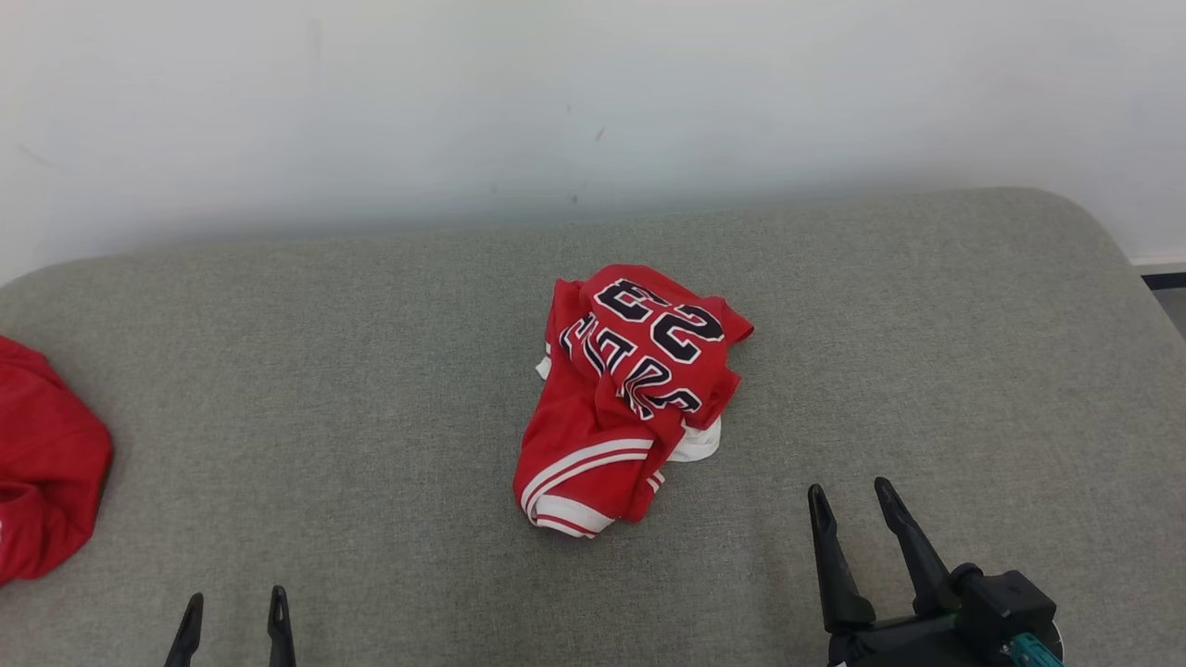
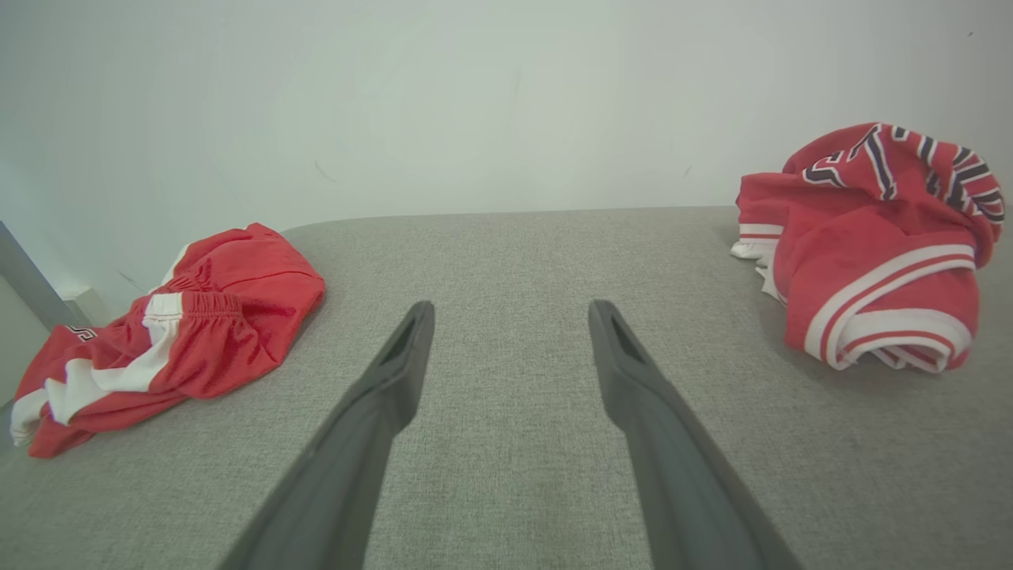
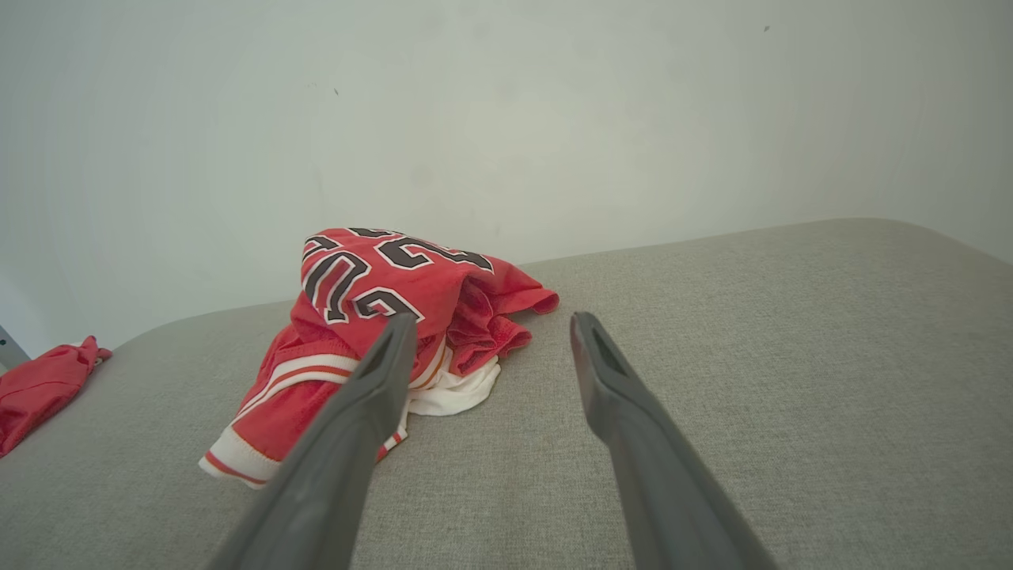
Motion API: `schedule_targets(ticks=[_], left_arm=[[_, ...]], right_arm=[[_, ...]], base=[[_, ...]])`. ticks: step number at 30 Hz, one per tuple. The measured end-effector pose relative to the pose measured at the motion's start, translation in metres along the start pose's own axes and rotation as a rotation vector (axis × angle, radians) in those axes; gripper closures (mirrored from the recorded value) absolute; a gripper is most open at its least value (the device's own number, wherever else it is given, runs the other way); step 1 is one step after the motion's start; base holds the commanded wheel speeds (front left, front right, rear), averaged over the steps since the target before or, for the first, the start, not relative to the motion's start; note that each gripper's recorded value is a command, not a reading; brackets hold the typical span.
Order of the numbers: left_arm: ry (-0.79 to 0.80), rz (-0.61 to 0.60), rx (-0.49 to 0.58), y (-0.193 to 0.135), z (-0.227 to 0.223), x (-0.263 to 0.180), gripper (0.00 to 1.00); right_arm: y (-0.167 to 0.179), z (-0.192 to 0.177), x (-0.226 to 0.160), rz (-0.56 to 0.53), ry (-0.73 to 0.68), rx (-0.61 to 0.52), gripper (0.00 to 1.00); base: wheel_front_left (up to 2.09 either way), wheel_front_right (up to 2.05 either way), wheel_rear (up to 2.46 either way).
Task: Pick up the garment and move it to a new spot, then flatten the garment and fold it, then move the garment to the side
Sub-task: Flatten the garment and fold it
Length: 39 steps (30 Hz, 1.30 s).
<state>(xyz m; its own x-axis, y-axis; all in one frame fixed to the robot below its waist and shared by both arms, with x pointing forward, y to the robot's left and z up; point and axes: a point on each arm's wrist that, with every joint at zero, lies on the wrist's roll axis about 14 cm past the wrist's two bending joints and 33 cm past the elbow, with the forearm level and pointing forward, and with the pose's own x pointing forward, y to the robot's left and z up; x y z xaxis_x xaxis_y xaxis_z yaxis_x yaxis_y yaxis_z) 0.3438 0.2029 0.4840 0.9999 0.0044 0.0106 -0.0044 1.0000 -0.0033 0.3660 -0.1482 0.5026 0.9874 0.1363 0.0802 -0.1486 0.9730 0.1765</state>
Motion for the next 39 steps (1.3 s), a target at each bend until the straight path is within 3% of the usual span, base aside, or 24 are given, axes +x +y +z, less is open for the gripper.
schedule_targets(ticks=[39], left_arm=[[-0.002,0.02,-0.01,-0.0041,0.0004,-0.0041,0.0]], right_arm=[[0.0007,-0.0003,-0.0008,0.002,0.001,-0.004,0.0]], base=[[0.0,0.0,0.0]])
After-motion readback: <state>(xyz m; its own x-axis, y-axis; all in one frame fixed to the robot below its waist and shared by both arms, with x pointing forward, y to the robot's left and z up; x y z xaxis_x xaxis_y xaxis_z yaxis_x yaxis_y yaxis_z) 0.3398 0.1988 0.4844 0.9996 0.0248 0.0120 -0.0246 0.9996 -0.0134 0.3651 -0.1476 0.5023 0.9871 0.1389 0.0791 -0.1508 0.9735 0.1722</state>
